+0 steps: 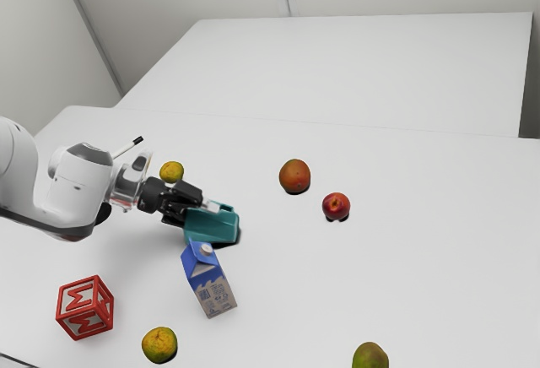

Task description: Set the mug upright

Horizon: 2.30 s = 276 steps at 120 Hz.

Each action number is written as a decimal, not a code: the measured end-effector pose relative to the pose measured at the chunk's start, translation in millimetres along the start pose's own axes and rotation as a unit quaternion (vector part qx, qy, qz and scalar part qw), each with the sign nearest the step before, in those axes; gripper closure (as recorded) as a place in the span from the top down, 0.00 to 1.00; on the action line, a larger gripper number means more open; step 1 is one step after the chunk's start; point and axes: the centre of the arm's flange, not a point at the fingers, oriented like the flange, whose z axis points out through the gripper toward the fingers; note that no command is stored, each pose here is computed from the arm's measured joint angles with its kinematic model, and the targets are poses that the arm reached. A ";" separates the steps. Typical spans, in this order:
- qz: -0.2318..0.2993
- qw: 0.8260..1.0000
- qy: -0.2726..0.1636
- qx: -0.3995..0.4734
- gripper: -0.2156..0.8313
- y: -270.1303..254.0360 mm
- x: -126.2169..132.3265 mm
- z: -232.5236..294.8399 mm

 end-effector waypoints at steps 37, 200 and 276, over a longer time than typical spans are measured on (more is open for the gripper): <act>0.027 1.000 0.003 -0.005 0.15 2.6 1.0 0.1; 0.274 0.824 -0.180 0.462 0.05 127.8 50.4 47.9; 0.218 0.843 -0.137 0.472 0.10 115.4 49.5 62.3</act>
